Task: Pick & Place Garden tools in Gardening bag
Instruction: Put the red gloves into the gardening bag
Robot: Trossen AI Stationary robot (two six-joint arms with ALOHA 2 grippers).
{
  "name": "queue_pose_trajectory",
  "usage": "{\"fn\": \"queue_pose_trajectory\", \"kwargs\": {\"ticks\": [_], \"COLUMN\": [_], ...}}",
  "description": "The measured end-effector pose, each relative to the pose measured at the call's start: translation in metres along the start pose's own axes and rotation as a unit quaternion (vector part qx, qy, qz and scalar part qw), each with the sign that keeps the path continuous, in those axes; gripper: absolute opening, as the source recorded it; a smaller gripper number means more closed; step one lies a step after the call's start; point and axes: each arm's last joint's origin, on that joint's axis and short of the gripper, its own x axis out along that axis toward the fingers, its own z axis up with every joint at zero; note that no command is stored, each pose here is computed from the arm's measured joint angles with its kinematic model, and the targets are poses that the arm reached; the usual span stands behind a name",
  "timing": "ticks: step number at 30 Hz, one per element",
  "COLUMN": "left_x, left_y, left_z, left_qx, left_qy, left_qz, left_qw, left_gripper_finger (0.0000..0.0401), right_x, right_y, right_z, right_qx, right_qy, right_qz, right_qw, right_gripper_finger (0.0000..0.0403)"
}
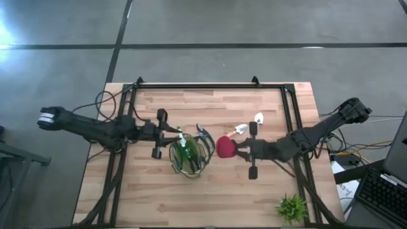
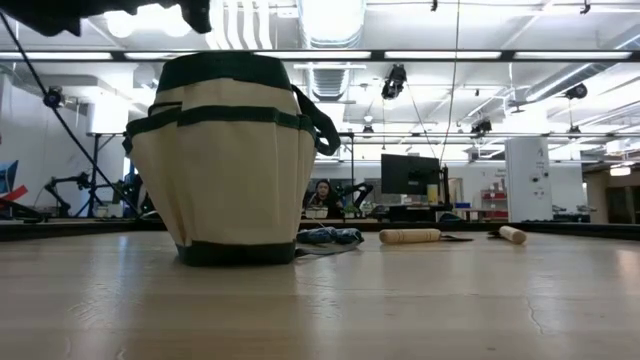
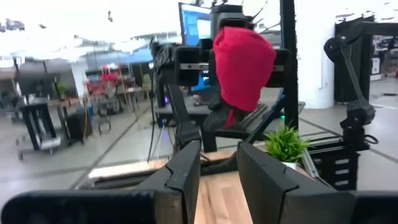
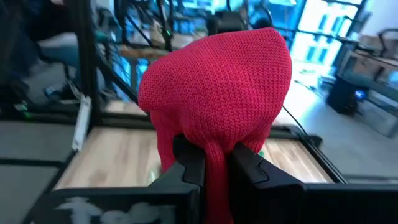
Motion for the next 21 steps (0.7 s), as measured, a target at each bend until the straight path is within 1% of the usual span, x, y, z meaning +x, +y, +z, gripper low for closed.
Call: {"fn": "queue_pose_trajectory", "kwargs": {"ticks": [3,6,8,11,16,19,21], "left_x": [0.009,0.017,0.024,0.038,0.068,0.088,0.102], "left_y": [-0.001,-0.002,-0.002,-0.002,-0.002,-0.002,-0.002], "left_z": [-0.004,-0.007,-0.008,-0.005,0.004,0.009,0.012], "left_qx": [0.023,0.023,0.024,0.021,0.026,0.044,0.057], "left_qy": [-0.021,-0.046,-0.045,-0.042,-0.028,-0.022,-0.020], "left_qz": [-0.002,0.000,-0.008,-0.010,-0.012,-0.013,-0.020], "left_qw": [1.000,0.999,0.999,0.999,0.999,0.999,0.998], "left_gripper_finger": [0.0110,0.0113,0.0122,0.0150,0.0216,0.0247,0.0259], "right_x": [0.005,0.008,0.010,0.012,0.013,0.013,0.013], "right_y": [-0.007,-0.014,-0.017,-0.020,-0.022,-0.023,-0.023], "right_z": [0.003,0.005,0.006,0.006,0.009,0.009,0.009], "right_qx": [0.008,0.020,0.023,0.025,0.029,0.026,0.024], "right_qy": [-0.015,-0.025,-0.029,-0.032,-0.049,-0.050,-0.050], "right_qz": [0.014,0.024,0.034,0.039,0.056,0.055,0.055], "right_qw": [1.000,0.999,0.999,0.998,0.997,0.997,0.997], "right_gripper_finger": [0.0024,0.0024,0.0024,0.0024,0.0024,0.0024,0.0024]}}
